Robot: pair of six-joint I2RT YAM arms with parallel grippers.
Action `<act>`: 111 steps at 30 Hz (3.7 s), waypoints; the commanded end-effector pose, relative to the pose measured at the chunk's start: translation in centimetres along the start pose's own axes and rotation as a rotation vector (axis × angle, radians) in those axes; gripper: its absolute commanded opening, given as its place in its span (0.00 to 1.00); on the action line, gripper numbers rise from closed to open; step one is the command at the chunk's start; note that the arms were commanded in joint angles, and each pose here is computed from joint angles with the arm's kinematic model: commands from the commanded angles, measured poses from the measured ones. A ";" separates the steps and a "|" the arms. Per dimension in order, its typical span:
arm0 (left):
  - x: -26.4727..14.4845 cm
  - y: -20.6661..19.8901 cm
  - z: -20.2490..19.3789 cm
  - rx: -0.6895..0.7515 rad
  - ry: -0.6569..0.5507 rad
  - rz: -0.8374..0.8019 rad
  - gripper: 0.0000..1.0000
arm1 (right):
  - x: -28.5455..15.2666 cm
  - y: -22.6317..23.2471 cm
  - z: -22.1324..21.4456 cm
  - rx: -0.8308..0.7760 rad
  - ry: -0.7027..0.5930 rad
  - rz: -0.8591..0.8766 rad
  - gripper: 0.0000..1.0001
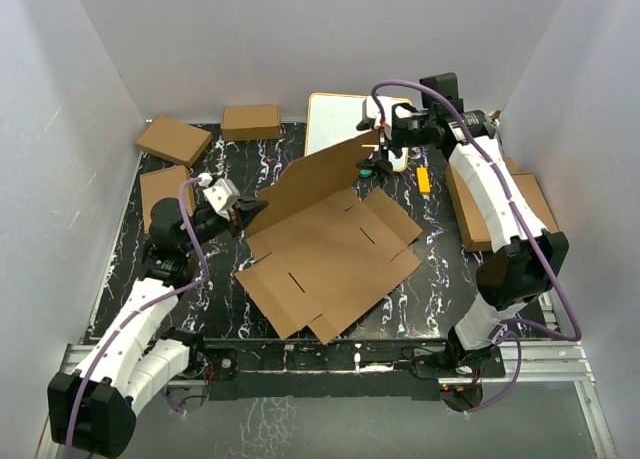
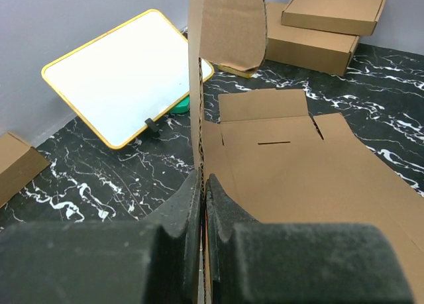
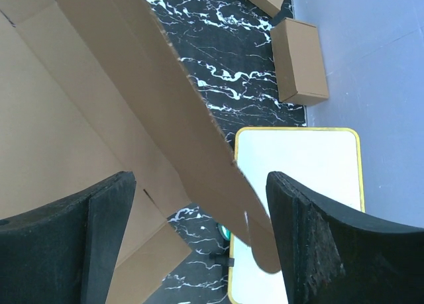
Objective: Fold the paper box
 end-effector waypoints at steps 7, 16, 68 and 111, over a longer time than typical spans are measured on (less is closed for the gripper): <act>0.2 -0.8 3.3 0.089 -0.058 -0.090 0.00 | 1.6 -2.3 1.0 -0.156 0.030 -0.016 0.67; 0.3 -0.8 3.3 0.103 -0.035 -0.094 0.00 | 1.4 -1.6 1.4 -0.189 0.030 0.022 0.18; 6.3 2.2 11.3 -0.121 0.536 0.048 0.53 | -0.6 0.7 3.3 -0.182 0.048 0.044 0.08; -4.0 -4.8 7.4 -0.325 0.072 0.273 0.00 | -12.7 18.6 -7.2 0.841 -0.158 -0.578 0.98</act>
Point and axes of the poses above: each gripper's point midway between its finger pads, its own x axis out along the fingers, its own y axis along the line the jaws close on, z = x × y, the point moved 8 cm from there along -x, back along the fingers, and after that the axes turned 6 degrees about -x, right-handed, at the moved point
